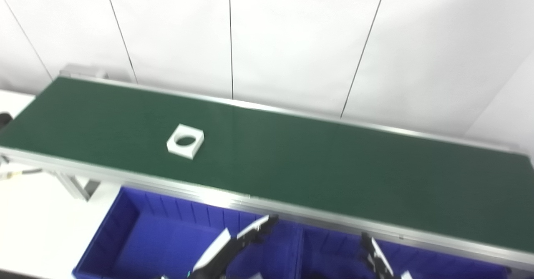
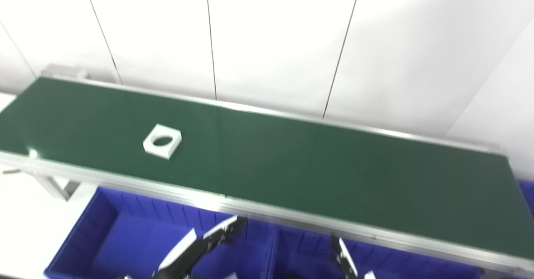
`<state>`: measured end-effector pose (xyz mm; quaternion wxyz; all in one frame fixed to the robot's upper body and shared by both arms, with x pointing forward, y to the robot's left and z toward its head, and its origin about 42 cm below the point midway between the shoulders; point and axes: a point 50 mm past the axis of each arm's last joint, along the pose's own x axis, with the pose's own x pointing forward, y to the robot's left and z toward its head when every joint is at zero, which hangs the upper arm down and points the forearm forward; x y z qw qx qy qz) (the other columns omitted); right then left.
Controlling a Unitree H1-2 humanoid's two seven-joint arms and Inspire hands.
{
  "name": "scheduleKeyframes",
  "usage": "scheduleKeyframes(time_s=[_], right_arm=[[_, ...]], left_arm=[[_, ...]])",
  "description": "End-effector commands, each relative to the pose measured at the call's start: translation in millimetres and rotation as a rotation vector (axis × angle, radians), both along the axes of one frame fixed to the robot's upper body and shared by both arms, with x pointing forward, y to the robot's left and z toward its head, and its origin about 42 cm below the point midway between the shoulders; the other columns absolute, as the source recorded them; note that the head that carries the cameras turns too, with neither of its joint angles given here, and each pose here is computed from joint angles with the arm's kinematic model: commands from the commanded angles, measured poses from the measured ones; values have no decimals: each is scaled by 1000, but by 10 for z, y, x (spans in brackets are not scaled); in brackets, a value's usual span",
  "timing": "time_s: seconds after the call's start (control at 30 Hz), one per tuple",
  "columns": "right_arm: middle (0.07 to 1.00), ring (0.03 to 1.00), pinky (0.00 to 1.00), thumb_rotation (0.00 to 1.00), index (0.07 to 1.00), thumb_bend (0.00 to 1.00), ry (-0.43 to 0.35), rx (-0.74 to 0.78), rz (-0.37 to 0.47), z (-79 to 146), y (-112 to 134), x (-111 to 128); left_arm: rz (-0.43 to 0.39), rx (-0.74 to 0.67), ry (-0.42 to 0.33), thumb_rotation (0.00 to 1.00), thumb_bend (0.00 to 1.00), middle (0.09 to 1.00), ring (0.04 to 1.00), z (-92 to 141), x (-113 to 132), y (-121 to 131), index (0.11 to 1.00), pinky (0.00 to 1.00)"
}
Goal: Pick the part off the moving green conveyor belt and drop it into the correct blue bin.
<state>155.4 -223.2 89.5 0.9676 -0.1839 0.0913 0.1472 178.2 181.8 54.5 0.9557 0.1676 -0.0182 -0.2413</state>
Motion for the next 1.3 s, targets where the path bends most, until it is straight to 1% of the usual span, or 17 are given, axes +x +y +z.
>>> scheduleKeyframes(time_s=[0.0,0.07,0.13,0.2,0.33,0.37,0.4,0.47,0.6,0.67,0.7,0.77,0.83,0.87,0.97,1.13,1.27], right_arm=[[975,959,964,18,1000,775,-76,12,20,75,11,22],[975,960,958,7,1000,784,-80,21,17,59,16,28],[970,918,958,0,1000,792,-83,29,15,46,21,36],[968,900,950,0,1000,794,-83,35,15,39,23,45],[968,944,957,0,1000,792,-87,48,14,20,24,65],[968,876,935,0,1000,797,-90,48,13,15,24,71],[967,874,934,0,1000,798,-88,44,12,14,22,78],[968,908,941,0,1000,796,-84,36,11,12,13,89],[959,896,940,0,1000,802,-101,27,13,-14,-6,122],[958,932,931,0,1000,797,-99,22,19,-25,-10,145],[956,936,930,0,1000,799,-101,21,21,-27,-8,163],[951,935,930,0,1000,805,-107,20,20,-34,1,190],[946,934,925,0,999,812,-116,25,19,-48,12,219],[944,930,912,0,999,812,-119,29,20,-56,16,235],[940,932,927,0,999,814,-130,38,23,-68,25,262],[938,930,926,0,998,813,-137,50,24,-64,48,297],[933,920,911,22,993,821,-142,46,29,-65,53,330]], left_arm=[[2,-5,-70,333,931,929,903,67,57,-7,920,849],[7,-6,-66,337,935,928,902,64,60,-4,919,843],[15,-24,-60,308,936,929,897,59,62,-4,918,824],[21,-46,-57,300,935,928,895,49,71,-2,919,823],[24,-67,-60,281,921,930,901,28,98,1,932,839],[25,-75,-63,282,918,931,900,26,107,0,928,837],[29,-88,-63,282,917,932,900,29,121,-3,927,837],[34,-105,-64,306,920,949,908,40,144,-6,928,831],[55,-151,-116,317,900,953,917,133,234,13,928,828],[59,-144,-156,314,888,950,918,266,317,64,924,829],[61,-129,-187,320,884,949,918,359,389,100,924,833],[67,-111,-221,338,877,948,919,466,480,142,925,842],[76,-111,-260,348,865,954,928,640,613,177,928,853],[78,-111,-280,339,844,962,935,740,681,192,932,862],[74,-76,-342,328,782,988,957,987,860,248,959,896],[98,2,-381,340,753,992,982,1255,1123,375,966,939],[118,89,-398,360,764,992,972,1385,1360,484,961,929]])
